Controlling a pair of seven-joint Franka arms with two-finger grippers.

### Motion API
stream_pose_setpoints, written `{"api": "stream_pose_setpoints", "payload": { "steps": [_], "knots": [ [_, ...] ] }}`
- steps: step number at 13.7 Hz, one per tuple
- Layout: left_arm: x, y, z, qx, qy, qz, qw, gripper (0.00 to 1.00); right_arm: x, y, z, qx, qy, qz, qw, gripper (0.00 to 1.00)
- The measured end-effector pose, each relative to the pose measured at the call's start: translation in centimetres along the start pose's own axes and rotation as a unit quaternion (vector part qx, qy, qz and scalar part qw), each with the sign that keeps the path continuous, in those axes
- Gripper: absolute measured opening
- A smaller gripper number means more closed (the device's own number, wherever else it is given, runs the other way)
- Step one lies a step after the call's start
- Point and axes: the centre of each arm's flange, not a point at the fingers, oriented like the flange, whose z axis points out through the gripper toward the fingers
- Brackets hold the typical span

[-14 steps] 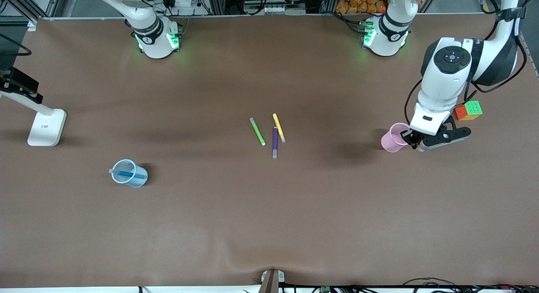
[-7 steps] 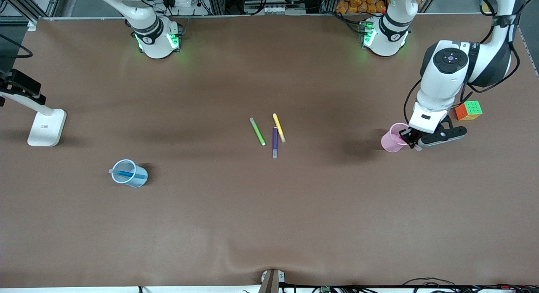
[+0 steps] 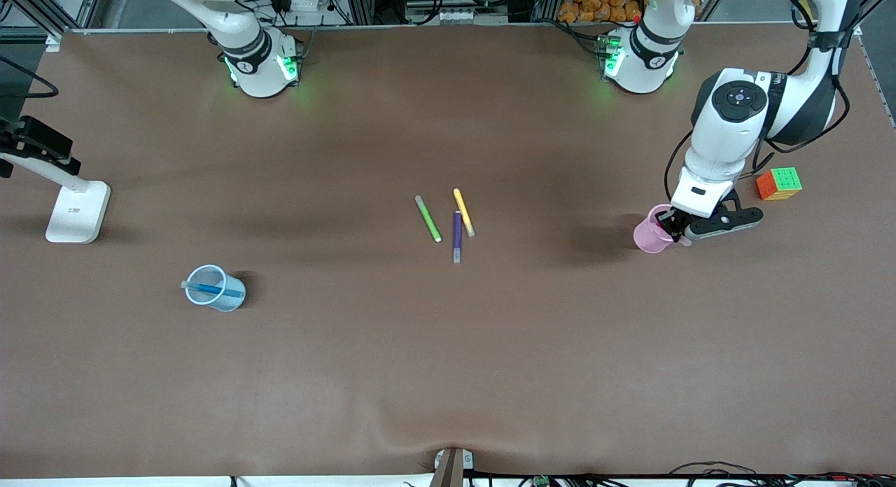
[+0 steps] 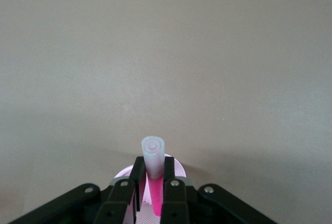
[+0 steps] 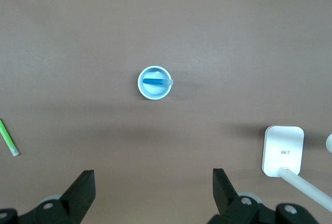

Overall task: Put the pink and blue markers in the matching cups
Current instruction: 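Lower the pink marker into the pink cup and open the left gripper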

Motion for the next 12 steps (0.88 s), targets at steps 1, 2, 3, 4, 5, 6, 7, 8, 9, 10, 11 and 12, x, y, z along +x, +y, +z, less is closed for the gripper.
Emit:
{"api": "stream_pose_setpoints", "payload": {
  "steps": [1,2,3,4,5,6,7,8,9,10,11,12],
  "knots": [
    [-0.2,0.0,0.2,-0.001,-0.001,0.001,1.000,0.18,0.0,0.0,0.0,0.000,0.000,0.000,1.000,1.00],
    [-0.4,0.0,0.3,-0.001,-0.003,0.001,1.000,0.18,0.0,0.0,0.0,0.000,0.000,0.000,1.000,1.00],
    [-0.6,0.0,0.4,0.000,-0.004,0.001,1.000,0.18,0.0,0.0,0.0,0.000,0.000,0.000,1.000,1.00],
    [-0.7,-0.1,0.5,0.000,-0.006,0.002,1.000,0.18,0.0,0.0,0.0,0.000,0.000,0.000,1.000,1.00],
    [-0.8,-0.1,0.6,0.000,-0.007,0.002,1.000,0.18,0.0,0.0,0.0,0.000,0.000,0.000,1.000,1.00],
    [-0.9,-0.1,0.7,0.000,-0.007,0.002,1.000,0.18,0.0,0.0,0.0,0.000,0.000,0.001,1.000,1.00],
    [-1.0,-0.1,0.7,0.000,-0.008,0.002,1.000,0.18,0.0,0.0,0.0,0.000,0.000,0.001,1.000,1.00],
    [-1.1,-0.1,0.8,0.000,-0.009,0.003,1.000,0.18,0.0,0.0,0.0,0.000,0.000,0.001,1.000,1.00],
    [-1.3,-0.1,0.9,0.000,-0.009,0.003,1.000,0.18,0.0,0.0,0.0,0.000,0.000,0.001,1.000,1.00],
    [-1.5,-0.1,1.1,-0.001,-0.010,0.004,1.000,0.18,0.0,0.0,0.0,0.001,-0.001,0.001,1.000,1.00],
    [-1.7,-0.1,1.2,-0.001,-0.011,0.004,1.000,0.18,0.0,0.0,0.0,0.001,-0.001,0.001,1.000,1.00],
    [-1.8,-0.1,1.3,-0.001,-0.012,0.005,1.000,0.18,0.0,0.0,0.0,0.001,-0.001,0.001,1.000,1.00]
  ]
}}
